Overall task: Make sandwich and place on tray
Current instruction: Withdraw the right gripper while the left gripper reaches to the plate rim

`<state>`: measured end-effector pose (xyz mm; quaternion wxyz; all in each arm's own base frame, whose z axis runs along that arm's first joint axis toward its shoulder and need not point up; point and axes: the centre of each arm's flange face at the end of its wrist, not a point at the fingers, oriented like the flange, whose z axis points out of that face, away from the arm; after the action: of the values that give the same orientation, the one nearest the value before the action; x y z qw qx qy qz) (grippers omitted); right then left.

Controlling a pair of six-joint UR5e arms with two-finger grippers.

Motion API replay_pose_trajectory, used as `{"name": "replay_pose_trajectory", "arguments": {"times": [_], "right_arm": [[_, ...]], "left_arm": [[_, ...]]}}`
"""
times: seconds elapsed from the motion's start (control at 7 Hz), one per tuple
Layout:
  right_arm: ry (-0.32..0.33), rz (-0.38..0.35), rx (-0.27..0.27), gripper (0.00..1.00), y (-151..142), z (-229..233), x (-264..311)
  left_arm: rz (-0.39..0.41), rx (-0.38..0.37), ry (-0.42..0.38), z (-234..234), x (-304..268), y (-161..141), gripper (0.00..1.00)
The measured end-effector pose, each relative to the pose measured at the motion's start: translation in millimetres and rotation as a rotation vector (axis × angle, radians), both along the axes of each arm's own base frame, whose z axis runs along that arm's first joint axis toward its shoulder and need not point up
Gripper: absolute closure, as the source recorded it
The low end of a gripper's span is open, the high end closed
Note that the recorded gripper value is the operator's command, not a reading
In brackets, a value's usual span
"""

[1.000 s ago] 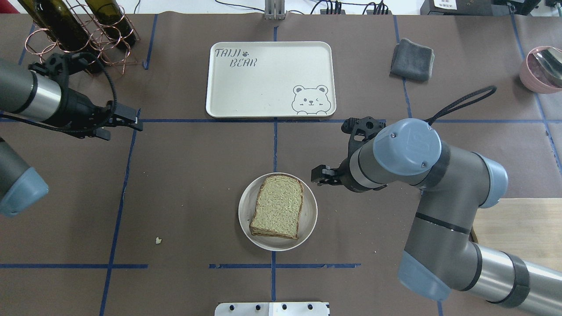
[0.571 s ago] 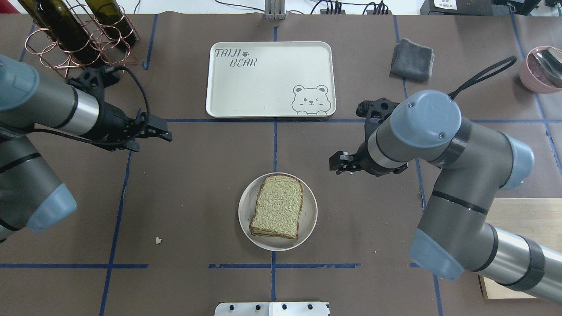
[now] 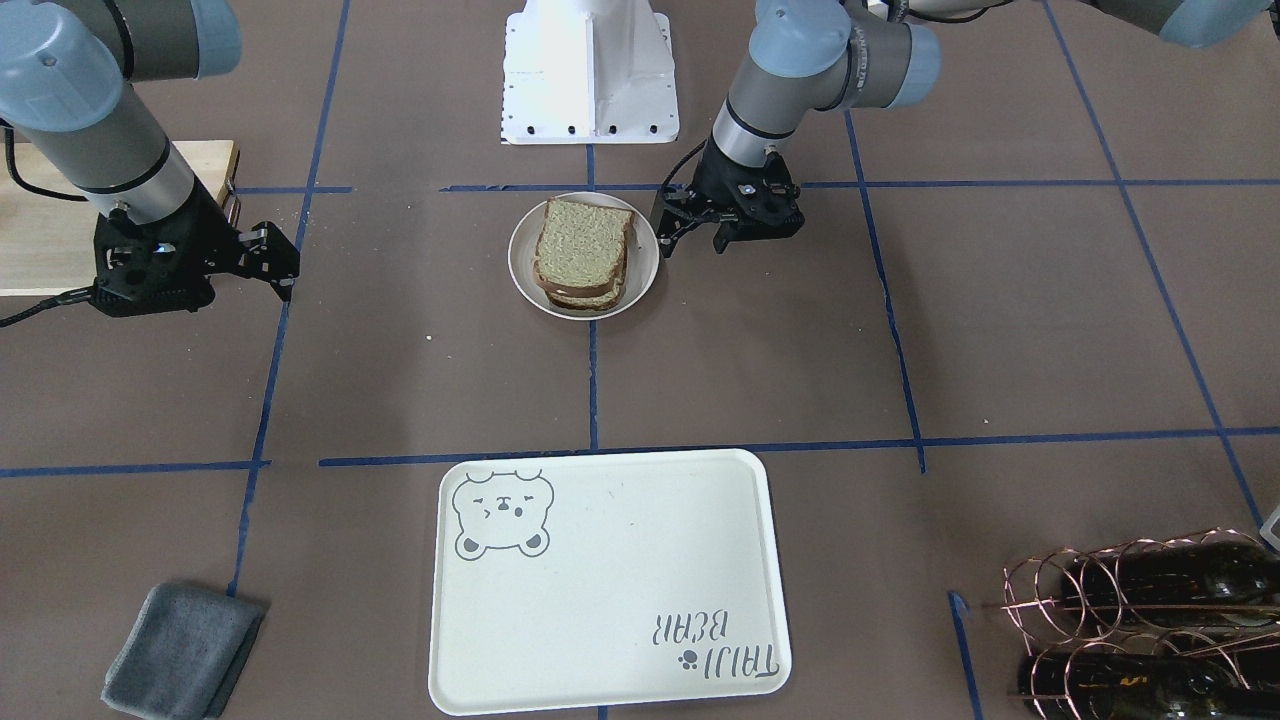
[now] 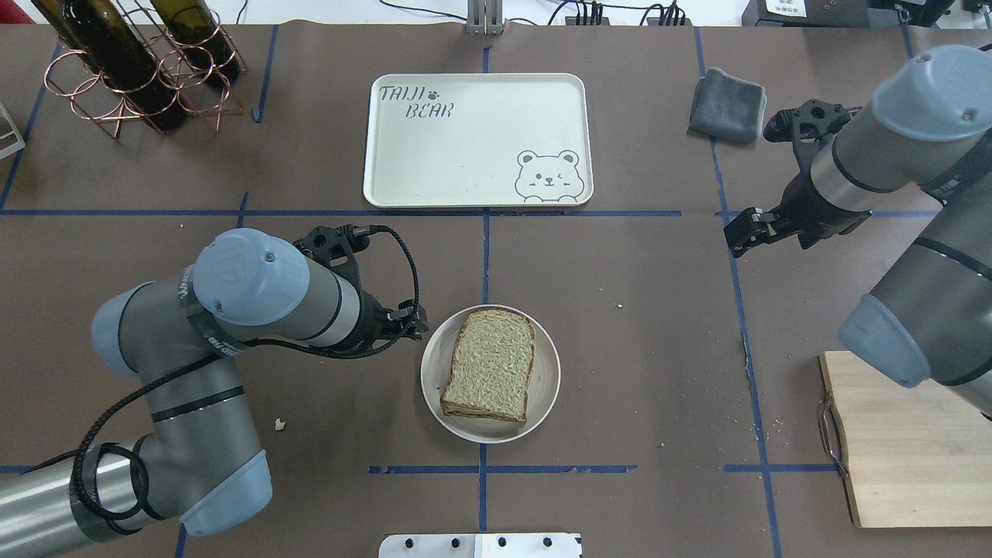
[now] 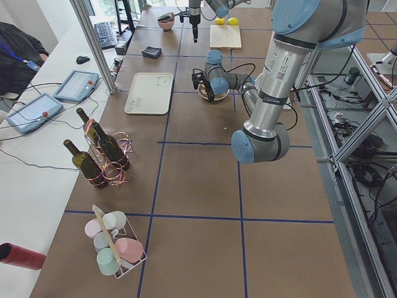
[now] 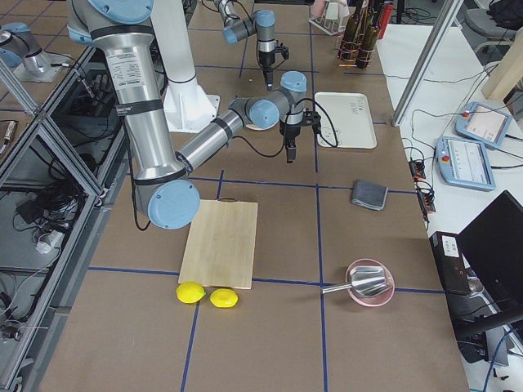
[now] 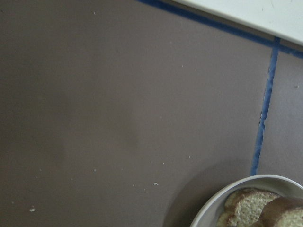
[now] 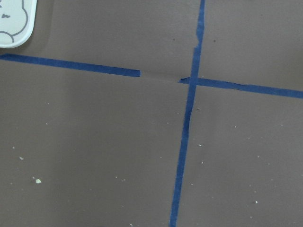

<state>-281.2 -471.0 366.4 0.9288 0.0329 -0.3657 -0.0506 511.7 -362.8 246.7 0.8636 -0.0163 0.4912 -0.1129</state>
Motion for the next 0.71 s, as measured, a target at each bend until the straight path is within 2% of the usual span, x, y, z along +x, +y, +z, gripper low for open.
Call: {"name": "replay_pose_trajectory", "arguments": {"times": [0.29, 0.71], "right_arm": [[0.0, -0.015, -0.003, 0.0, -4, 16, 22], [-0.006, -0.01, -0.02, 0.0, -5, 24, 35]], "left_arm": [[0.015, -0.019, 0.004, 5, 27, 12, 0.41], [0.046, -0.032, -0.006, 11, 51, 27, 0.53]]}}
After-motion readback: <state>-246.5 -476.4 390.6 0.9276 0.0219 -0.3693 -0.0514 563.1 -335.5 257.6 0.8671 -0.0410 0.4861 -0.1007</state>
